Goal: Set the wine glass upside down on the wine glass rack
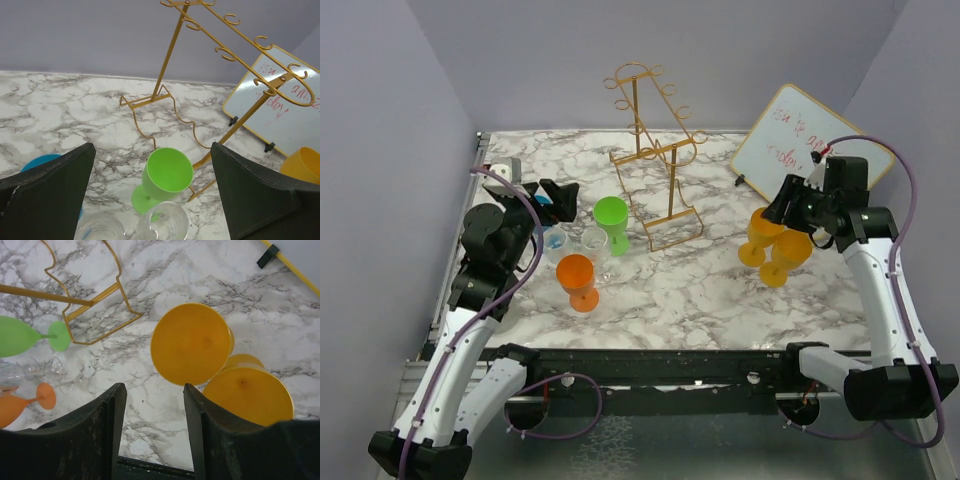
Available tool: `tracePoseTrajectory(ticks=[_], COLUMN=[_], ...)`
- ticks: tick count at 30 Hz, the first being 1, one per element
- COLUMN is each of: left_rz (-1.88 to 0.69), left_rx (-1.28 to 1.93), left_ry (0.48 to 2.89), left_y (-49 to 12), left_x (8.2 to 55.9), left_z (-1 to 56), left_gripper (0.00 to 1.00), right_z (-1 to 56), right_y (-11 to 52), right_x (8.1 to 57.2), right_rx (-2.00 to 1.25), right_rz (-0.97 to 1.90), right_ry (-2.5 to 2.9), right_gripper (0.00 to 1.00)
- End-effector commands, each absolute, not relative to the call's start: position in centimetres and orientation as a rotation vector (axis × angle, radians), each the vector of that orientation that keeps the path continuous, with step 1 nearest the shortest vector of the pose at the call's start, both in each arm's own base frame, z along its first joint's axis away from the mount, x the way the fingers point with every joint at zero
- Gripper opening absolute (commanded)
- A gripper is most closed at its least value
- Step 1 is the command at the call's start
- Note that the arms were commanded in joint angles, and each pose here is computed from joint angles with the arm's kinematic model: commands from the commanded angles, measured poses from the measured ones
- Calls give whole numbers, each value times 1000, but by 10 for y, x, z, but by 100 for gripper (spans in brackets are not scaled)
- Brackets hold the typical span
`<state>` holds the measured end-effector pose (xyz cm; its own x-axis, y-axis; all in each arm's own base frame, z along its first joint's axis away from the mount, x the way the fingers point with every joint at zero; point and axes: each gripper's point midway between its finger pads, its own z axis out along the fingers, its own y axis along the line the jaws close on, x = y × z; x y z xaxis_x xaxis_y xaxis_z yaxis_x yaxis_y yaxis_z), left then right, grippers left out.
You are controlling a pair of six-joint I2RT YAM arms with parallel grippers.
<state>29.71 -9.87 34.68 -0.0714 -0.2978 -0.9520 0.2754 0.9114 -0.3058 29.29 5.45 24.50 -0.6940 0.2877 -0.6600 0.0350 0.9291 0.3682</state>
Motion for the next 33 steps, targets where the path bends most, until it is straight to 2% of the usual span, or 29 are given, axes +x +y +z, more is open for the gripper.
tracePoseTrajectory(ticks=[1, 7, 12, 19, 27, 33], left_rz=[-521, -545, -538, -559, -590, -609], left_rx=[36, 102, 51, 52, 0, -29], left_ry=[1554, 1664, 1678, 1615, 1665, 1681], left_y=[-110, -124, -121, -122, -123, -123], left_x=[300, 311, 316, 314, 312, 311], left_z=[353, 338, 329, 333, 335, 340], left_gripper=[99, 99, 99, 99, 99, 99], right_z=[224, 200, 180, 159, 169, 203], right_y=[69, 81, 78, 92, 110, 114], right_x=[292, 311, 321, 335, 344, 342], right_rx=[160, 131, 121, 22, -72, -51], right_rz=[417, 301, 143, 68, 14, 59], right_ry=[2397, 2442, 2484, 2517, 2465, 2361], right_gripper=[54, 54, 50, 35, 1, 1])
